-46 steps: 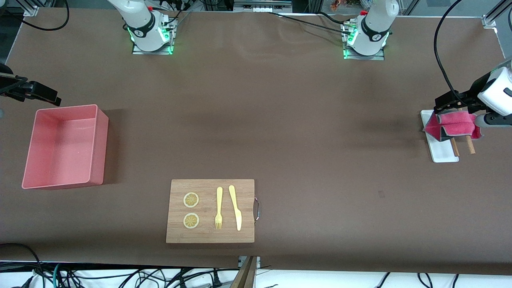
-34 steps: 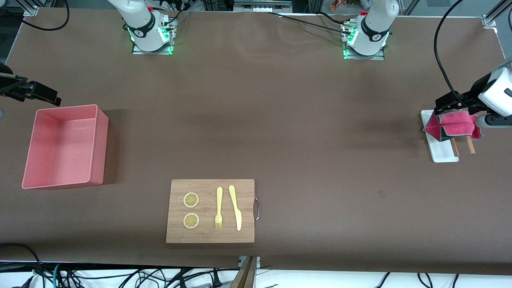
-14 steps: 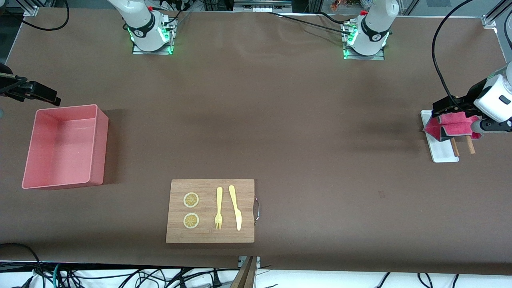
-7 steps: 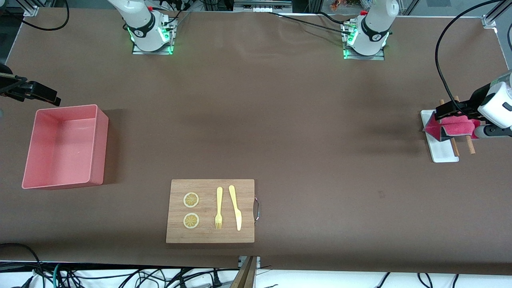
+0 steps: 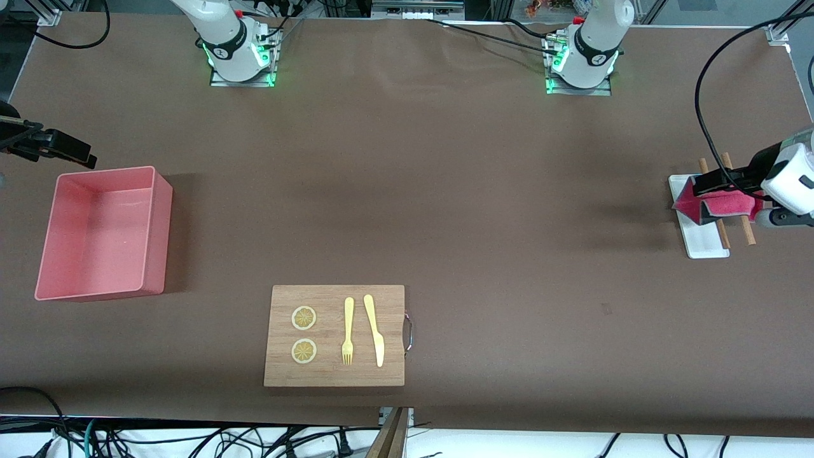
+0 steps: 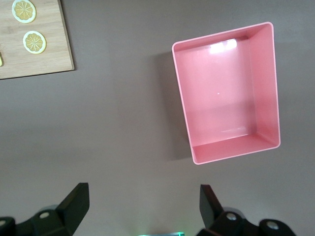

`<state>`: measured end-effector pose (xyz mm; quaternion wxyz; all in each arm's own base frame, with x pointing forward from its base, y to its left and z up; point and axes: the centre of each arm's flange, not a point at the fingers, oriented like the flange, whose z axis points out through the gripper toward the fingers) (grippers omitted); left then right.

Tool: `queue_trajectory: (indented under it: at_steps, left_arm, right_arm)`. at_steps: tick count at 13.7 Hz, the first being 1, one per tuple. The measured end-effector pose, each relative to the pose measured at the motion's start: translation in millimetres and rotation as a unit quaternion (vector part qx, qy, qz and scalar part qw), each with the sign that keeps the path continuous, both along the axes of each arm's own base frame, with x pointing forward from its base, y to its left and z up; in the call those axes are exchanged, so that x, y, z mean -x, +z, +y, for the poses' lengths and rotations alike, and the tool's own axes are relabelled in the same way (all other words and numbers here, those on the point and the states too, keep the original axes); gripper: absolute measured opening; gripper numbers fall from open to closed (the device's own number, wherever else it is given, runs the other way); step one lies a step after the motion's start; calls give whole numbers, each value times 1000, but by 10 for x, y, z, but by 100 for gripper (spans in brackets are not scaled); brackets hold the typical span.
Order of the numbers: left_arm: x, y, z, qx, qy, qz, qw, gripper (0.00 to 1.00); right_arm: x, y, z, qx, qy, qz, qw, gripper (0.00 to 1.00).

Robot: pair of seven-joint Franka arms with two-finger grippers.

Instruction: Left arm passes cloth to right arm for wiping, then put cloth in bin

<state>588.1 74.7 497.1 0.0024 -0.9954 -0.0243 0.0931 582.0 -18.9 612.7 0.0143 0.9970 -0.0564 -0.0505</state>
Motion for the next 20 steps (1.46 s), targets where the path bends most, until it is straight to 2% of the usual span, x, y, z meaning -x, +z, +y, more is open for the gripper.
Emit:
queue_trajectory:
  at_steps: [2, 5, 8, 10, 12, 15, 20]
  left_arm:
    - [-66, -248, 321, 15, -43, 5, 999, 100]
    - [-97, -649, 668, 42, -101, 30, 994, 100]
    - [-129, -971, 873, 49, -184, 50, 980, 100]
    - [-160, -1103, 958, 51, -252, 57, 965, 100]
    - [-151, -1239, 1051, 75, -328, 64, 940, 100]
    - [-52, -1566, 1432, 107, -383, 67, 915, 100]
    - [-29, -1862, 1583, 136, -484, 58, 863, 100]
  right_arm:
    - [0, 0, -1, 0, 0, 0, 1000, 100]
    - [0, 0, 0, 0, 0, 0, 1000, 100]
    - [0, 0, 0, 0, 0, 0, 1000, 100]
    - [0, 0, 0, 0, 0, 0, 1000, 100]
    - [0, 0, 0, 0, 0, 0, 1000, 100]
    - [0, 0, -1, 0, 0, 0, 1000, 100]
    - [0, 0, -1, 0, 0, 0, 1000, 100]
